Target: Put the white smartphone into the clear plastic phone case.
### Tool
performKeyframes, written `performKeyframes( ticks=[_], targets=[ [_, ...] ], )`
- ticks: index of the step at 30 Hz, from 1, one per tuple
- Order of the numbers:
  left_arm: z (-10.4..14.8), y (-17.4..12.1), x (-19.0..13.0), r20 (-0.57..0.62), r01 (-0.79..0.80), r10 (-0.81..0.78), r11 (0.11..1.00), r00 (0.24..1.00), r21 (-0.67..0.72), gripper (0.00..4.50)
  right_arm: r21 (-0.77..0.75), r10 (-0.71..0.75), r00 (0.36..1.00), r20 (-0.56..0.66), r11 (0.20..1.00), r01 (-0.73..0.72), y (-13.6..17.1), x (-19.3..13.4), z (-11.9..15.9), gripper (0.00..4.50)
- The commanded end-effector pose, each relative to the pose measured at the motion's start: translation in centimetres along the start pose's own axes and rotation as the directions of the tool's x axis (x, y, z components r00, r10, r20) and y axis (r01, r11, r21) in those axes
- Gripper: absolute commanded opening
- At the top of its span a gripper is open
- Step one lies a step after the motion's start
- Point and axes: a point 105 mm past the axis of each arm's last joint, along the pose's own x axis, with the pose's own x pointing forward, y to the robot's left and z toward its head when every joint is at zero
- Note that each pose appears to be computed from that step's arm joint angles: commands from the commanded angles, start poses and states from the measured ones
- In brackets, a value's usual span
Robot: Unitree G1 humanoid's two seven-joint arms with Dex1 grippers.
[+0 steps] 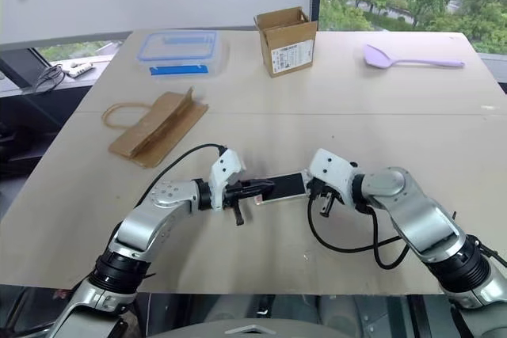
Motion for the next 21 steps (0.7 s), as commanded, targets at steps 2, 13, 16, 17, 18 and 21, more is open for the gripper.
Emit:
performKeyframes(
  ticks=[2, 13, 16, 17, 18, 21],
  targets=[
    [-0.8, -0.2, -0.1, -0.028, 0.002, -0.002, 1.000, 1.000, -0.010, 0.02, 0.040, 0.123, 0.976, -0.181, 0.992, -0.118, 2.0, 1.7, -3.9, 0.00],
    [-0.6, -0.4, -0.2, -0.029, -0.003, 0.003, 1.000, 1.000, -0.013, 0.02, 0.123, 0.211, 0.922, -0.324, 0.976, -0.180, 2.7, 3.1, -6.6, 0.00],
    [-0.6, -0.4, -0.2, -0.029, -0.008, 0.007, 1.000, 1.000, -0.012, 0.02, 0.113, 0.202, 0.921, -0.332, 0.978, -0.173, 2.6, 3.6, -6.9, 0.00],
    [-0.6, -0.3, -0.3, -0.027, -0.013, 0.012, 1.000, 1.000, -0.012, 0.02, 0.106, 0.189, 0.930, -0.315, 0.981, -0.163, 2.4, 3.7, -6.7, 0.00],
    [-0.5, -0.1, -0.5, -0.021, -0.021, 0.021, 1.000, 1.000, -0.012, 0.02, 0.101, 0.172, 0.945, -0.277, 0.984, -0.150, 2.2, 3.9, -6.0, 0.00],
    [0.4, 0.5, -1.0, 0.037, -0.053, 0.054, 0.998, 0.998, -0.026, 0.02, 0.101, 0.080, 0.994, -0.076, 0.992, -0.072, 0.8, 3.8, -2.8, 0.00]
  ],
)
